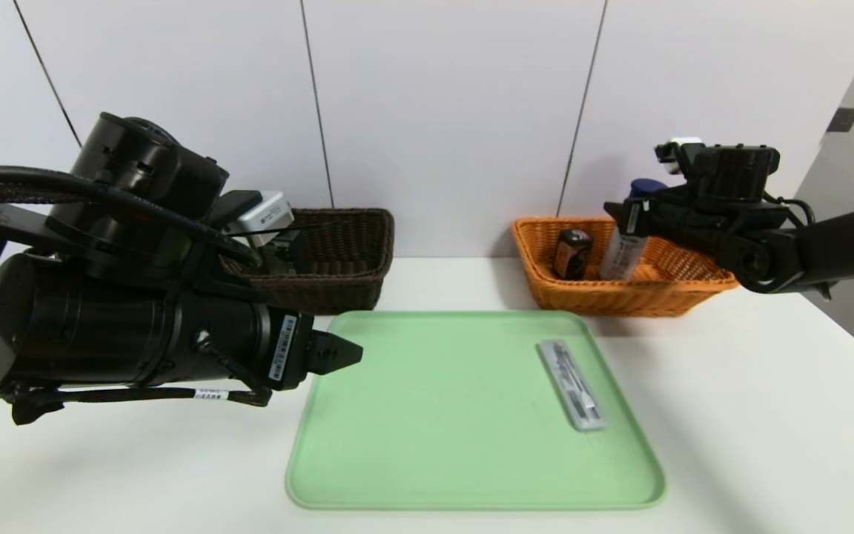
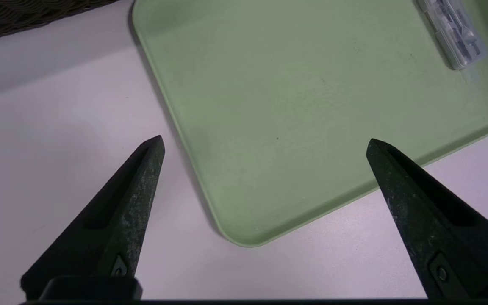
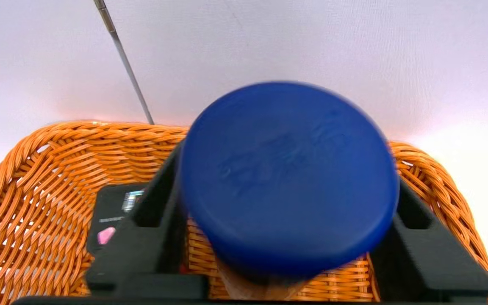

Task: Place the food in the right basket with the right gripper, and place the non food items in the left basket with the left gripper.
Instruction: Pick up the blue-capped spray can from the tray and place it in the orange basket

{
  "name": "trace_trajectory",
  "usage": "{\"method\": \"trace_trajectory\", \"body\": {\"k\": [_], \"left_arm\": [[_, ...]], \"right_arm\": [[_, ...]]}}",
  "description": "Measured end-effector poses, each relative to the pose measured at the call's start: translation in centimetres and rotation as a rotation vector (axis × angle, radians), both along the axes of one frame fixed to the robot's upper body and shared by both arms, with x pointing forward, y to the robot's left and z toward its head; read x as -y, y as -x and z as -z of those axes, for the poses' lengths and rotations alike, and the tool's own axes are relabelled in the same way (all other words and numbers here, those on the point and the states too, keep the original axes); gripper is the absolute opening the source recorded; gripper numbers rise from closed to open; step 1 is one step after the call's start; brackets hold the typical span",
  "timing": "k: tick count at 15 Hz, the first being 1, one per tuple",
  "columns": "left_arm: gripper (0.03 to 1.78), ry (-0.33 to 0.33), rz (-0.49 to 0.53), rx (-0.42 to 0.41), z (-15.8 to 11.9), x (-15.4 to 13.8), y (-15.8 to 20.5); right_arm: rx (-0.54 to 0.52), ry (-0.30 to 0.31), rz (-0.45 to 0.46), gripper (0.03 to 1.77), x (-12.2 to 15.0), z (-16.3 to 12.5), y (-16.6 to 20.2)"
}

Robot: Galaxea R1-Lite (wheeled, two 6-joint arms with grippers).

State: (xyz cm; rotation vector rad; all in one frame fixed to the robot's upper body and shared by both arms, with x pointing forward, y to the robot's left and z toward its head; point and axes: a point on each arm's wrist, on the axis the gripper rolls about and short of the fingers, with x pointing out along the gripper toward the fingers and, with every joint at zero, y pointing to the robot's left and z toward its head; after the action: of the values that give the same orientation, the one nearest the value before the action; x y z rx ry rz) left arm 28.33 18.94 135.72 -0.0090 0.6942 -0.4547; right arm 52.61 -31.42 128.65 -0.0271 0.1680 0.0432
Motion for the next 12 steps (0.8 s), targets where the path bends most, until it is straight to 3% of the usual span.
{"method": "trace_trajectory", "body": {"k": [6, 12], "left_arm": [[1.69, 0.005, -0.001, 0.007, -0.2, 0.0, 0.0], [1.69, 0.009, -0.025, 0.014, -0.4, -0.5, -0.3]], "right_arm": [[-0.025, -0.007, -0.046, 1.47, 0.0, -1.0, 2.0], [-0.064, -0.019, -0.091, 1.60, 0.4, -4.9, 6.7]]}}
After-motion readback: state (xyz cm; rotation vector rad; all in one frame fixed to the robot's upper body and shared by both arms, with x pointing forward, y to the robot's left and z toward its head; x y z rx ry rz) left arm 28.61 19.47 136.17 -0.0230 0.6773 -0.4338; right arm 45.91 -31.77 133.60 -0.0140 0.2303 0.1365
